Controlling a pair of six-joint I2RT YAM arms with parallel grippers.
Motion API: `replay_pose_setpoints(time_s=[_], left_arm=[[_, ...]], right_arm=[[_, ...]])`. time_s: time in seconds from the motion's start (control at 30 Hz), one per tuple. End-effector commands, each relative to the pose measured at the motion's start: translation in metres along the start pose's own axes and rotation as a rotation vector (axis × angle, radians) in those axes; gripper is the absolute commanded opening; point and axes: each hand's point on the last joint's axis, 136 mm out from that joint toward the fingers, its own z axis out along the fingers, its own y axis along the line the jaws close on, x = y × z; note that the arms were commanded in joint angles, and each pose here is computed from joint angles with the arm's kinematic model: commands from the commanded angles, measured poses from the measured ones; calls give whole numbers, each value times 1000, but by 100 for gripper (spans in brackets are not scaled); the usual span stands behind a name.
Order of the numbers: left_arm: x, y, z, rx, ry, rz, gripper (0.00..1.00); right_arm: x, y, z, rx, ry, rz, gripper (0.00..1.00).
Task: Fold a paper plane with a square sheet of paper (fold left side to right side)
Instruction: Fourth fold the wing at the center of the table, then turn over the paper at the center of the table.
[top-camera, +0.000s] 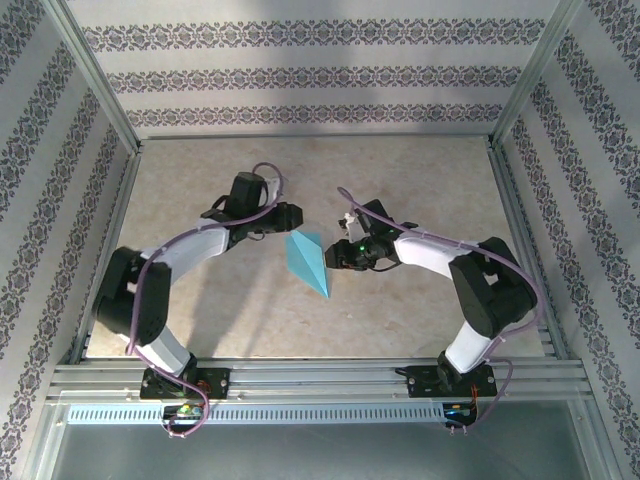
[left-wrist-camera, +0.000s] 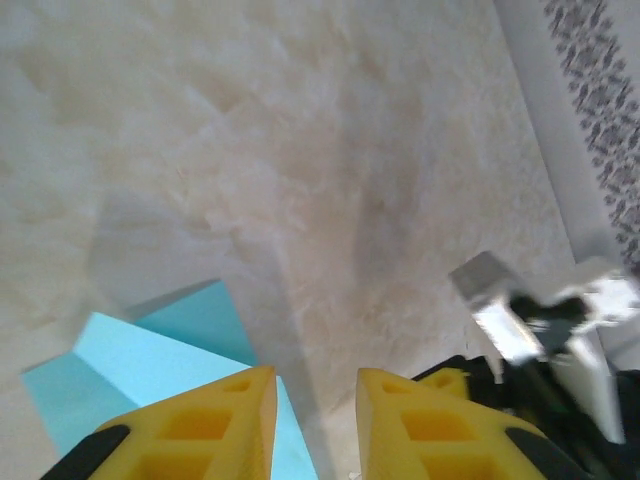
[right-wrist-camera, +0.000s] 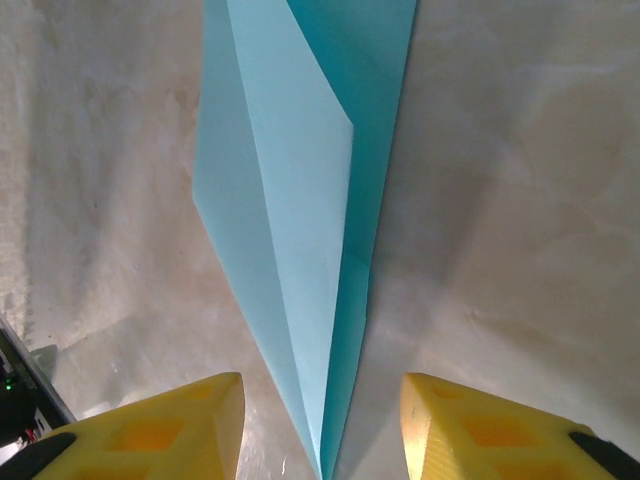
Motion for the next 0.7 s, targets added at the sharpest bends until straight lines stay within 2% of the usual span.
replay_pose_setpoints(time_s=[0.0, 0.23, 0.67], left_arm=[[15, 27, -18, -91, -8, -56, 30], [30, 42, -38, -125, -18, -85, 32], [38, 50, -34, -134, -1, -106, 32]], right_arm=[[-13, 10, 9, -64, -17, -59, 45], [-13, 11, 23, -107, -4, -59, 41], [-14, 12, 33, -135, -4, -62, 35]])
